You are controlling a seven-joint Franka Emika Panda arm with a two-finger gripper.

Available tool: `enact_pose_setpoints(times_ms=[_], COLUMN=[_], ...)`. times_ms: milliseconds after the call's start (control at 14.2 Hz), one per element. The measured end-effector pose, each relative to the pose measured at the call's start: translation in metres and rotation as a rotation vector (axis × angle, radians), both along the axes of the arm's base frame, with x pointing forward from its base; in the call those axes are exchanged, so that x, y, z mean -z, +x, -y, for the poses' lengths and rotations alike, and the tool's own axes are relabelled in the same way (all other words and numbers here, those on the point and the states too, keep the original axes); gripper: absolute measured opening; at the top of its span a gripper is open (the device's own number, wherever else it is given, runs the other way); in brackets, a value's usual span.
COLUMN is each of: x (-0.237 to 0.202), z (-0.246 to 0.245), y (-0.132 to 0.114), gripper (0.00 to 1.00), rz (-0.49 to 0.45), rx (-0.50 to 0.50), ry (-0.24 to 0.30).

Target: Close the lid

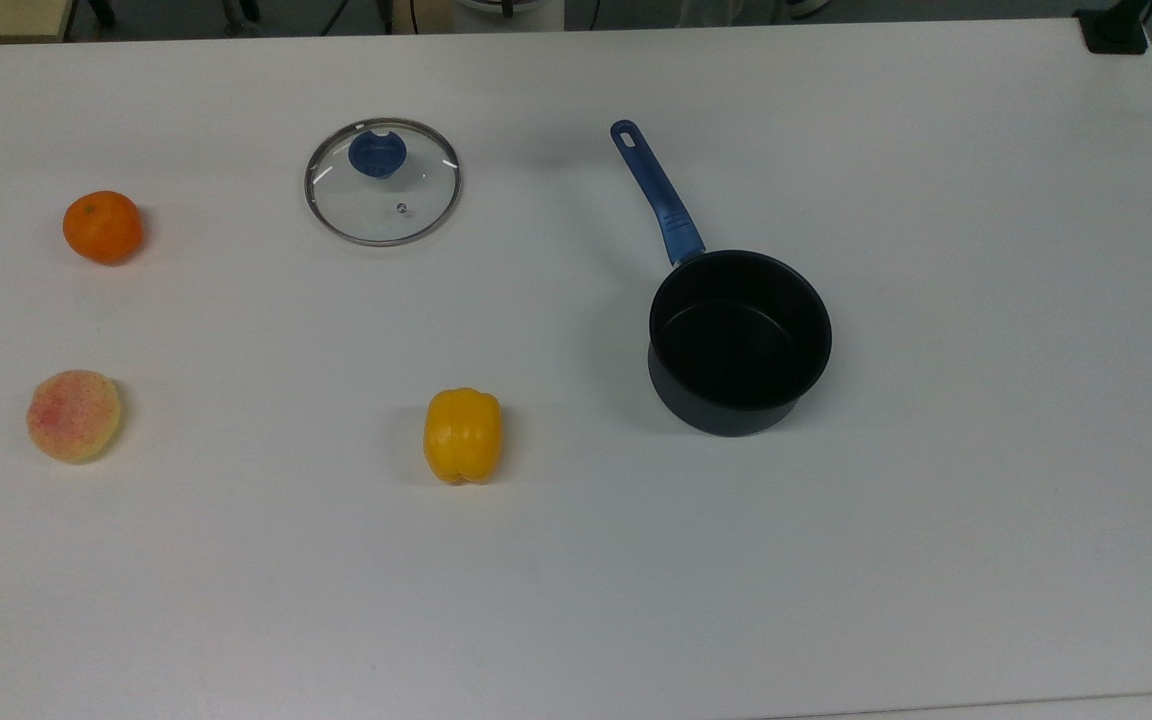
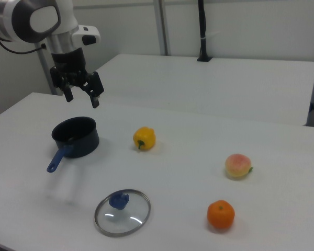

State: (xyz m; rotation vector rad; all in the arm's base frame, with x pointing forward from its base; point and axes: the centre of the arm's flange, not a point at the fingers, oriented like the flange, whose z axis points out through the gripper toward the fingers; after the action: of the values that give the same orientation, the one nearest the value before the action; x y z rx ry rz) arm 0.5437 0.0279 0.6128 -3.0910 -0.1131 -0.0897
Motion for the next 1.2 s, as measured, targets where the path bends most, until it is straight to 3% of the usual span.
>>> enact_pose_setpoints(times_ms=[917, 1199], x=[0.002, 0.021], z=[-0.001, 0.002], y=[0.000, -0.004], gripper=[1.00, 1.00], rz=[-0.004, -0.075], rx=[0.000, -0.021], ry=[0.000, -0.004])
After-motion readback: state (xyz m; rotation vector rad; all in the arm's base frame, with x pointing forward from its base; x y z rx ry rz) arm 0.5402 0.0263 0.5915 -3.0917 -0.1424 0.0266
